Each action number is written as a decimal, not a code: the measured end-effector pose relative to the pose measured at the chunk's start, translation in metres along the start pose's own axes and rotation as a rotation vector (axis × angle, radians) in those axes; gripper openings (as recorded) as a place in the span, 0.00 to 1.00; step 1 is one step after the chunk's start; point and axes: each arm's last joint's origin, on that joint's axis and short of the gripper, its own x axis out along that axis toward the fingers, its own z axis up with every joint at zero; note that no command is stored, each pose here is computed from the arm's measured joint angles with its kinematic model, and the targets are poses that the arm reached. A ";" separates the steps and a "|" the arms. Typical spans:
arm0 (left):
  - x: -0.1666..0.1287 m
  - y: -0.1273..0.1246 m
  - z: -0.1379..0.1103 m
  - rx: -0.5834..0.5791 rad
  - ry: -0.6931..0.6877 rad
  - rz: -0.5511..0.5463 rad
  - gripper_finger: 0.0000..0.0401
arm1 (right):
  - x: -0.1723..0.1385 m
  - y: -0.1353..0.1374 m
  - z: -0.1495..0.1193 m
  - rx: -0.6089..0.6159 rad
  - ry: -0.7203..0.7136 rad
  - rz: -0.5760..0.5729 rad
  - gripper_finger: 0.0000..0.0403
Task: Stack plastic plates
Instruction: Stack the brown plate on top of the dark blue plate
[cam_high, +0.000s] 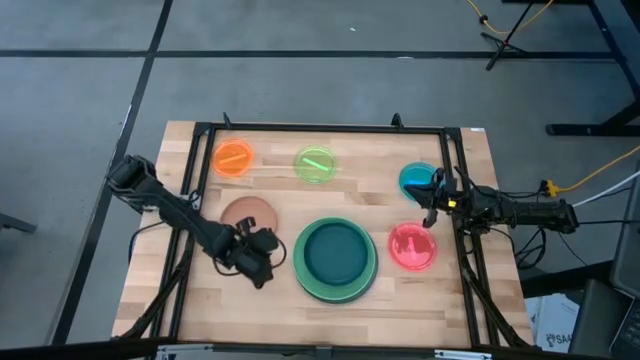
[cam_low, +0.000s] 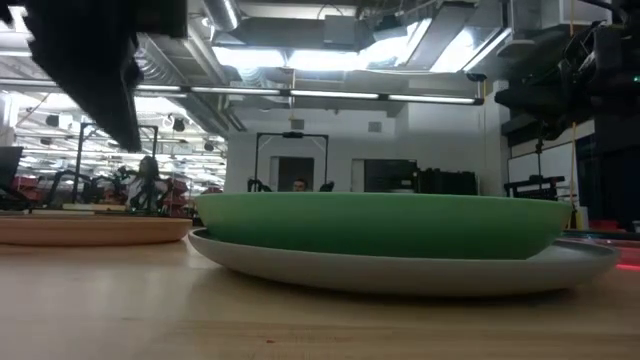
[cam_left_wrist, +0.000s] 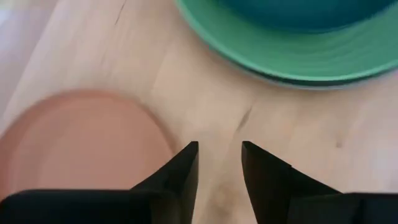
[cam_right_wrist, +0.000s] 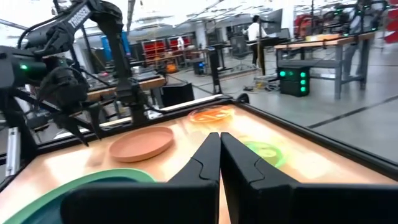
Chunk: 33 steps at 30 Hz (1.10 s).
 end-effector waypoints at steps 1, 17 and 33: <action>0.004 0.003 -0.001 -0.012 0.021 0.004 0.32 | 0.000 0.000 0.000 -0.001 0.001 -0.007 0.01; 0.036 0.026 -0.019 -0.030 0.218 0.007 0.44 | 0.000 0.001 -0.002 -0.006 0.025 0.041 0.01; 0.059 0.040 -0.044 -0.021 0.229 0.027 0.38 | 0.000 0.001 -0.002 -0.007 0.027 0.041 0.01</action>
